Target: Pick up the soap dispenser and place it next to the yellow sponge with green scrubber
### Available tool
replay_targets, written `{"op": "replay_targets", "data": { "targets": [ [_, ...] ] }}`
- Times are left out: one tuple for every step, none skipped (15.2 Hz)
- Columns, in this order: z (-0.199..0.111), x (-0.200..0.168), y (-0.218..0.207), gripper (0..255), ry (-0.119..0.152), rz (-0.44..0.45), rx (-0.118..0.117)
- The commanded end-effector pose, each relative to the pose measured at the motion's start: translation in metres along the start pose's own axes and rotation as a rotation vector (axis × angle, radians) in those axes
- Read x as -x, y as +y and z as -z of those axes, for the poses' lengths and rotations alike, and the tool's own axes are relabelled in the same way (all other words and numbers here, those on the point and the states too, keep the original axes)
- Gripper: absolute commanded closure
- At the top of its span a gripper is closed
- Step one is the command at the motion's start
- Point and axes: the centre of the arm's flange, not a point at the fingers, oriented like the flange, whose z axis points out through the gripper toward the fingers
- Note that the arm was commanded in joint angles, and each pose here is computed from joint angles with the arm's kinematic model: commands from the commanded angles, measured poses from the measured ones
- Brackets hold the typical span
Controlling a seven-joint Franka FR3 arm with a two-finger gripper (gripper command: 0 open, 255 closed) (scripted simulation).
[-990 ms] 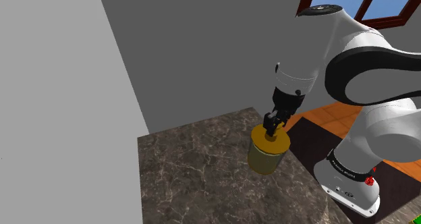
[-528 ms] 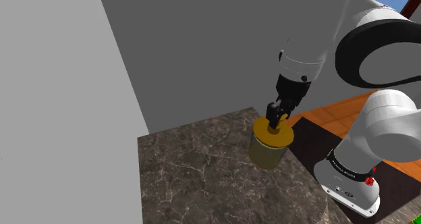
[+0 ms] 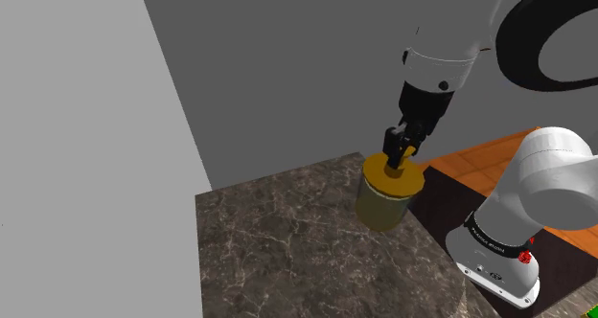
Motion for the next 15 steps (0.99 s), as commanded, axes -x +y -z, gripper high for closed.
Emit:
{"op": "replay_targets", "data": {
  "targets": [
    [0.010,0.001,0.001,255,0.000,0.000,0.000],
    [0.016,0.001,0.001,255,0.000,0.000,0.000],
    [0.021,0.001,0.001,255,0.000,0.000,0.000],
    [0.026,0.001,0.001,255,0.000,0.000,0.000],
    [0.032,0.001,0.001,255,0.000,0.000,0.000],
    [0.037,0.001,0.002,255,0.000,0.000,0.000],
    [0.042,0.001,0.002,255,0.000,0.000,0.000],
    [0.047,0.001,0.002,255,0.000,0.000,0.000],
    [0.053,0.001,0.002,255,0.000,0.000,0.000],
    [0.058,0.001,0.002,255,0.000,0.000,0.000],
    [0.063,0.001,0.002,255,0.000,0.000,0.000],
    [0.068,0.001,0.003,255,0.000,0.000,0.000],
    [0.074,0.001,0.003,255,0.000,0.000,0.000],
    [0.079,0.001,0.003,255,0.000,0.000,0.000],
    [0.084,0.002,0.003,255,0.000,0.000,0.000]
  ]
}}
